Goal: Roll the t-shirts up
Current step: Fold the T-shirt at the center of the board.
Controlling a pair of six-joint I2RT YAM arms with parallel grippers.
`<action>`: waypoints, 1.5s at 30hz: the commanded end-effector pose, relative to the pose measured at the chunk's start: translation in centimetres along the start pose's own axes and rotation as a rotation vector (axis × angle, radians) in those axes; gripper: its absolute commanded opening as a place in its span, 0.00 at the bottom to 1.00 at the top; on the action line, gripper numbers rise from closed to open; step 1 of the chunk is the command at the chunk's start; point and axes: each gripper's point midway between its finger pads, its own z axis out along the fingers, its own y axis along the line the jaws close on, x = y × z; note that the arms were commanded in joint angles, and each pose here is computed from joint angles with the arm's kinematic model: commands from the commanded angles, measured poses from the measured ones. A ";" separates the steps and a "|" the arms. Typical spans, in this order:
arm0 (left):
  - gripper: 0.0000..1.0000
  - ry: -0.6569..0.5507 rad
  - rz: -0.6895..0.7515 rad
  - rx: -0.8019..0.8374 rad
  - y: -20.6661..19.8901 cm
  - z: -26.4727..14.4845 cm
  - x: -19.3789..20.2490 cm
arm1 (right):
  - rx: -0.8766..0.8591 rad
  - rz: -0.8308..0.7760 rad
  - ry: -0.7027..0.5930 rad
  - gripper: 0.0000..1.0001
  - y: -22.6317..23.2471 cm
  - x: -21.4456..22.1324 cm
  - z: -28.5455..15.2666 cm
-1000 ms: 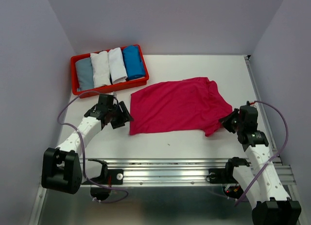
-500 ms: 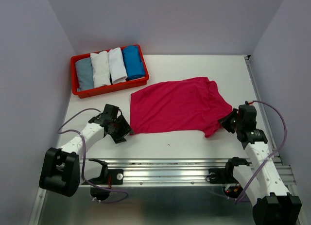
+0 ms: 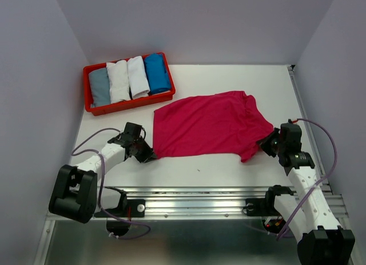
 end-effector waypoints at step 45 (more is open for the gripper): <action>0.00 -0.214 0.112 -0.005 -5.2 -3.7 -8.7 | 0.122 0.099 0.151 0.01 0.4 0.1 0.8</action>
